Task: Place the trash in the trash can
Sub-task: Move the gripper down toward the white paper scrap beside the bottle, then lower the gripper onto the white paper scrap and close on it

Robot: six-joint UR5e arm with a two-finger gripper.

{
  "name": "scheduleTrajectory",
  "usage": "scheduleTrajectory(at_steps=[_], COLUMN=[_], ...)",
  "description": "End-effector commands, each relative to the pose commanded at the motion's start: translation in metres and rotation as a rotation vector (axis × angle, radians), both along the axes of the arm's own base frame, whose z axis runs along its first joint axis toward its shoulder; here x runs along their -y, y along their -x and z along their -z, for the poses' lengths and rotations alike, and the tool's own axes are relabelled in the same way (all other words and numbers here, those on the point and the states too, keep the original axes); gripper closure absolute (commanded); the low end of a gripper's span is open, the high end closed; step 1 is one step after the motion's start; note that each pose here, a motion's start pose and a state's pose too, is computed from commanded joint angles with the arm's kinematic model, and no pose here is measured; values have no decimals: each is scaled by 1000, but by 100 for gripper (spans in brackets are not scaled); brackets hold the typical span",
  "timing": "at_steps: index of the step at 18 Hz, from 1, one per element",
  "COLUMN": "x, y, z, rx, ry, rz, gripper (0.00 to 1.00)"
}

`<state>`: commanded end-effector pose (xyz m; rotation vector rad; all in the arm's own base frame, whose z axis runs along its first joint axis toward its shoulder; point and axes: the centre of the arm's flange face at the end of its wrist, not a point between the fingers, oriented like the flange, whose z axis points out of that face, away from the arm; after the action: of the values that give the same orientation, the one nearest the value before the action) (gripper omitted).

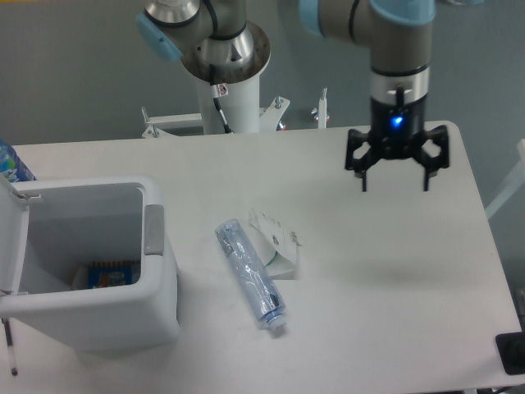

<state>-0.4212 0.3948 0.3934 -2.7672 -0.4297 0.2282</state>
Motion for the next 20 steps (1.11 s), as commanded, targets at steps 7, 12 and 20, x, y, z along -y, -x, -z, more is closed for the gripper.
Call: scheduleTrajectory(at_steps=[7,12,20], x=[-32,-41,-72], y=[-42,-67,-90], z=[59,97,137], rx=[115,163,231], ry=[48,84,124], rz=[32,57,50], gripper=[0,0,0])
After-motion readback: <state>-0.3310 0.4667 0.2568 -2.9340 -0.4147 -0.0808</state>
